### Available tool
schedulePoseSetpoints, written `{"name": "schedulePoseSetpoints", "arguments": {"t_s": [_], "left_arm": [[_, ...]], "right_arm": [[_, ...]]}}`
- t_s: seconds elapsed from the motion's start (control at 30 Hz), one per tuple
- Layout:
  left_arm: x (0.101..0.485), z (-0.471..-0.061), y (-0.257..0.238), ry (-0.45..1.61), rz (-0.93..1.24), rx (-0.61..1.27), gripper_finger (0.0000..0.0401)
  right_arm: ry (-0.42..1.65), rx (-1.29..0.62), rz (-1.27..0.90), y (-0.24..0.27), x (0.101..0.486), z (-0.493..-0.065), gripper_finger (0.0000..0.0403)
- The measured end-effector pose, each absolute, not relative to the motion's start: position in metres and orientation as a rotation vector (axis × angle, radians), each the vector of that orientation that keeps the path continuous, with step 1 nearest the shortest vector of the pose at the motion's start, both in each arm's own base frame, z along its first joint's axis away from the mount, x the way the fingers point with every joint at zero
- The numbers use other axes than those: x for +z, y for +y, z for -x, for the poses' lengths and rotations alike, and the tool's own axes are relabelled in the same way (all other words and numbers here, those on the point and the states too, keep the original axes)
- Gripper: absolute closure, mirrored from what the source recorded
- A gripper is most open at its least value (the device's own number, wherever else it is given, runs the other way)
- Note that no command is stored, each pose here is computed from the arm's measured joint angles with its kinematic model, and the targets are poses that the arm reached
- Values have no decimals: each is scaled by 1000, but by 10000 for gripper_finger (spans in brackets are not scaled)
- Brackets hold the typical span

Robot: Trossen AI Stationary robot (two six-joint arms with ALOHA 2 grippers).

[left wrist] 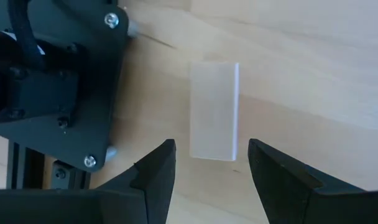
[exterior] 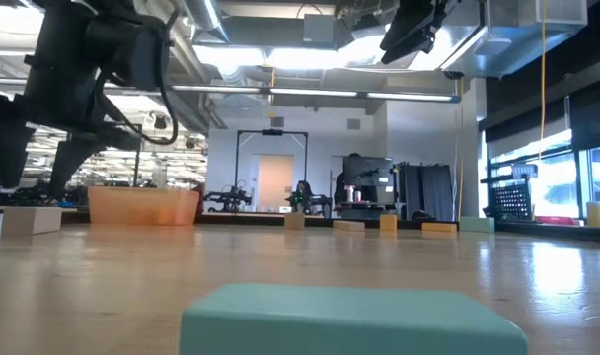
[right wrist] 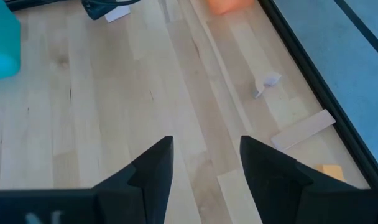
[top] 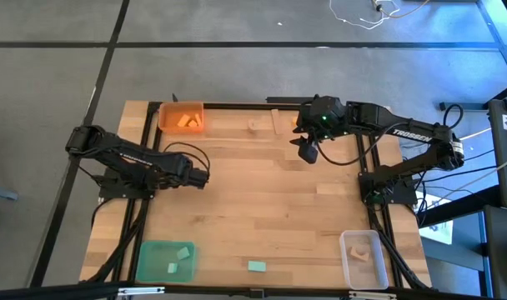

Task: Sort & place blocks by color
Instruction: Put the brown block into the transparent bin

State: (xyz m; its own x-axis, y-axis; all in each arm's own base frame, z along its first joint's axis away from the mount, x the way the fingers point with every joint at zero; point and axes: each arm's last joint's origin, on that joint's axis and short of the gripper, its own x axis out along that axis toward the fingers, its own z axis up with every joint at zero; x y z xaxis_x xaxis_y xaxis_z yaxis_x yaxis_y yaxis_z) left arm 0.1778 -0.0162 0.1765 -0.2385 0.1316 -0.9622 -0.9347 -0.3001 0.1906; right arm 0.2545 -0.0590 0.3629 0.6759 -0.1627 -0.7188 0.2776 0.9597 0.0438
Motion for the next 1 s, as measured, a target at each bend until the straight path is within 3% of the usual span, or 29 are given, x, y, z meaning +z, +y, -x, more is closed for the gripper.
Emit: {"name": "schedulePoseSetpoints", "arguments": {"t_s": [0.73,1.0], "left_arm": [[131,-165,-14,1026,1215,1555,211],[130,-166,-14,1088,1155,1486,281]], "right_arm": [[791,-249,-154,-59,363,-254,216],[791,-249,-154,-59,363,-254,216]]}}
